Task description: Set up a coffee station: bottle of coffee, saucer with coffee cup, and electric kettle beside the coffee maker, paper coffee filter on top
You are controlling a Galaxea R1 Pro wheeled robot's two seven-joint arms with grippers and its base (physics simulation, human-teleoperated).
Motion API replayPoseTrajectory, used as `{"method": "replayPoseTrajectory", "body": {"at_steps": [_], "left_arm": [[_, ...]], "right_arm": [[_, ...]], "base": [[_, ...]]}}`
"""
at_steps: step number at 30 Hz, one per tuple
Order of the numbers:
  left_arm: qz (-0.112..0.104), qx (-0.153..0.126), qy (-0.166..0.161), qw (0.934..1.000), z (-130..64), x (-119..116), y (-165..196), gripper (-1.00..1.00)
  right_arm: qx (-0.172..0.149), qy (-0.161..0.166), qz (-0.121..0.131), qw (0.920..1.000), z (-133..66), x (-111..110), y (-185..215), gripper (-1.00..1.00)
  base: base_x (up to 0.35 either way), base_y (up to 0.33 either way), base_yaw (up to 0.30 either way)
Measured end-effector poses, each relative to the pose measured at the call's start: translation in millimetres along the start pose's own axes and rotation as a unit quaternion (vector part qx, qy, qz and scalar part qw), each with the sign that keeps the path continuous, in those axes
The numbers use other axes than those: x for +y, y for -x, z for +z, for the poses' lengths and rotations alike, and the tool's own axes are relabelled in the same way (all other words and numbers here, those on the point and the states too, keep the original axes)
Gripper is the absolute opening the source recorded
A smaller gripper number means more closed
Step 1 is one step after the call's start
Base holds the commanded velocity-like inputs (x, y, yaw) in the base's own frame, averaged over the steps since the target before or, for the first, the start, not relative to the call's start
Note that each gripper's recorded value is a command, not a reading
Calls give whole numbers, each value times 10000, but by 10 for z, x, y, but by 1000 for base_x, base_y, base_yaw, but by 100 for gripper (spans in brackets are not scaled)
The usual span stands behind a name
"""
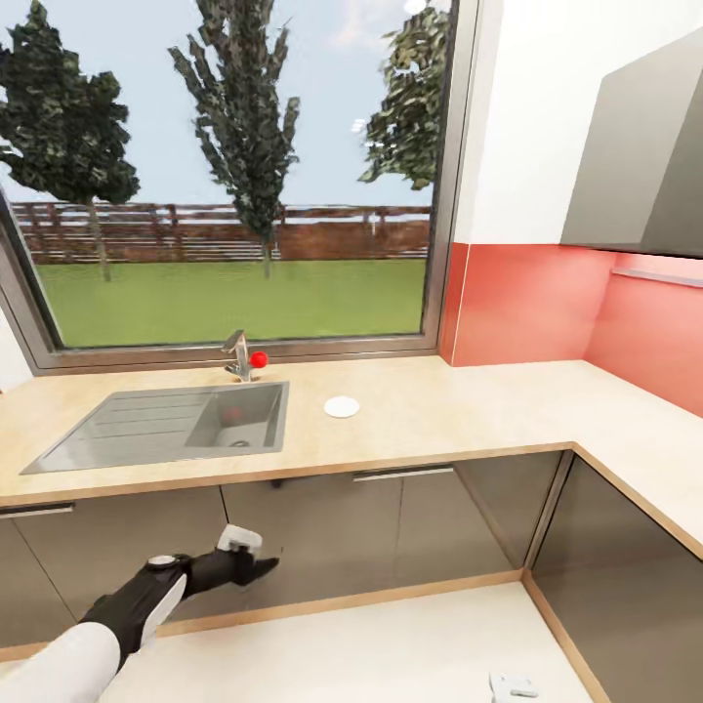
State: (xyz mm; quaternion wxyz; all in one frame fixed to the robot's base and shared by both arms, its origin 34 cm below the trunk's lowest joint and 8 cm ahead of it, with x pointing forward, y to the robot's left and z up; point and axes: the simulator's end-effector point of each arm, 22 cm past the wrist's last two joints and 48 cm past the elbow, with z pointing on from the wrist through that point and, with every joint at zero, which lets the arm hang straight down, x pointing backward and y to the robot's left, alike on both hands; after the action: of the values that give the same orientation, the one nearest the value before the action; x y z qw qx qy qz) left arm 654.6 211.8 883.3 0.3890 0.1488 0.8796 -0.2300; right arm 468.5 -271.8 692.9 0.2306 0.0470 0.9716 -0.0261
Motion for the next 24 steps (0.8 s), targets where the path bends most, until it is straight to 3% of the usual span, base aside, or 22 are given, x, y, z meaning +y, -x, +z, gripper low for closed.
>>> {"method": "replayPoseTrajectory", "body": {"at_steps": [7,15,17,18,24], "left_arm": [[-168,97,-856,9961,-56,-328,687,100],[-459,130,-1825,9821,-304,-740,1529,100],[-543,131,-1939,9794,-388,-801,1794,100],[-691,90,-2025,9768,-494,-850,2129,100],[-572,-189,-2010,9777,-754,-897,2855,100]], "right_arm": [[0,1,-1,10000,0,0,-1,100],[0,15,0,10000,0,14,0,100],[0,40,1,10000,-2,43,1,100],[1,81,-5,10000,-1,83,2,100],[-70,207,-12,9998,-16,249,63,100]], "base": [[0,0,0],[0,0,0],[0,0,0],[0,0,0],[0,0,0]]}}
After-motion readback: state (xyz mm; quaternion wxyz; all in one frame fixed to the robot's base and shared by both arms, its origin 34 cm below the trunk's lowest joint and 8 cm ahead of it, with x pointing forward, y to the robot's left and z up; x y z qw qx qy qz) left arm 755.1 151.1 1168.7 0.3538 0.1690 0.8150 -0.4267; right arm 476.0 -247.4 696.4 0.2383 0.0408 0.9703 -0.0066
